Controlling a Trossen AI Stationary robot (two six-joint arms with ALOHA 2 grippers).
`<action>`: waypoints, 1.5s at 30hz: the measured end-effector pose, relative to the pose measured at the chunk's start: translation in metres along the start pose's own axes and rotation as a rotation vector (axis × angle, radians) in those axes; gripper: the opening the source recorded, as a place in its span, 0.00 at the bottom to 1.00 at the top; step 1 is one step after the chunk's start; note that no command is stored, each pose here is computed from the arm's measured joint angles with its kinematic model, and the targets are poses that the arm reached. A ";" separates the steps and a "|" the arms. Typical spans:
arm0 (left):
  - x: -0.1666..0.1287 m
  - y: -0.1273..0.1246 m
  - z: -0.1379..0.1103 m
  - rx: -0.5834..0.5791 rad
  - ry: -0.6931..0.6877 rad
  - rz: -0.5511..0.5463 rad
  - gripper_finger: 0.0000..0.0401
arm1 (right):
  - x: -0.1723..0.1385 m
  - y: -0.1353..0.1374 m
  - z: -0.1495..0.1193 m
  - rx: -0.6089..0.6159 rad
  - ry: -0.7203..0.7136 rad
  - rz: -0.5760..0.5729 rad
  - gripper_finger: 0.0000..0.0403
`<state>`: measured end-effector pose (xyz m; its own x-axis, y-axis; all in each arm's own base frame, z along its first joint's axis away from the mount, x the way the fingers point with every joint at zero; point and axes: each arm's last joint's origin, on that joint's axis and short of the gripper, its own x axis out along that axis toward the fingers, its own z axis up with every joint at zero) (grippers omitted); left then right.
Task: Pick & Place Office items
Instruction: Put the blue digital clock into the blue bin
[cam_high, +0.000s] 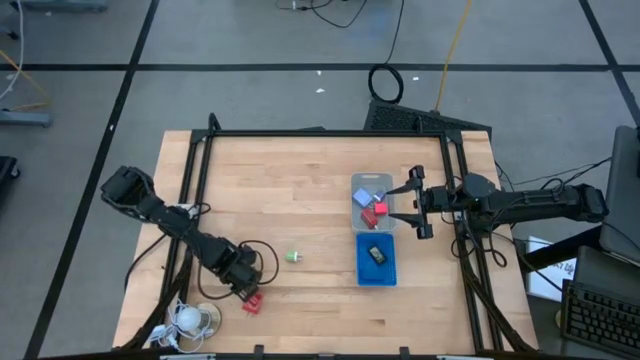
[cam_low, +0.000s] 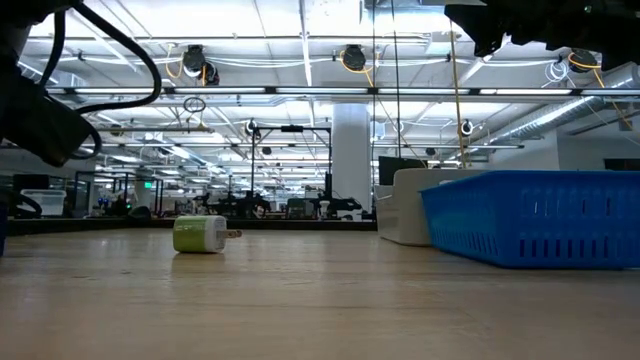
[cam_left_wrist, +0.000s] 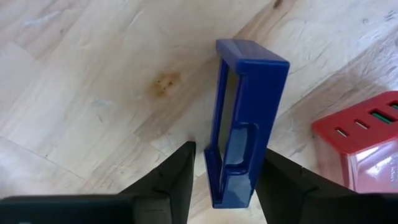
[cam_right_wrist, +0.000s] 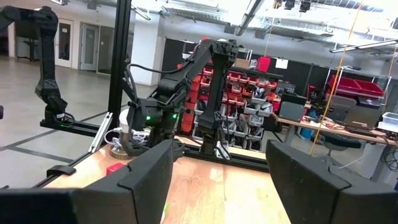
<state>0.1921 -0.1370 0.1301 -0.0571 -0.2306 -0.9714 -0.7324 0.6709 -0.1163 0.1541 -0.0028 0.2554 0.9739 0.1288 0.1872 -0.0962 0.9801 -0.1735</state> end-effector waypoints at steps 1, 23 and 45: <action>0.000 0.000 0.000 0.004 -0.008 0.002 0.38 | 0.000 0.000 0.000 0.000 0.000 0.000 0.61; -0.001 -0.001 0.005 0.214 -0.155 0.023 0.29 | 0.000 0.000 0.000 0.000 0.000 0.000 0.61; -0.011 0.001 0.009 0.297 -0.133 0.020 0.16 | 0.001 0.000 -0.001 0.002 0.007 0.001 0.61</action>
<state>0.1984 -0.1275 0.1387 0.0338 -0.1339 -0.9904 -0.5011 0.8551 -0.1327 0.1552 -0.0029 0.2544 0.9751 0.1287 0.1804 -0.0975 0.9802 -0.1721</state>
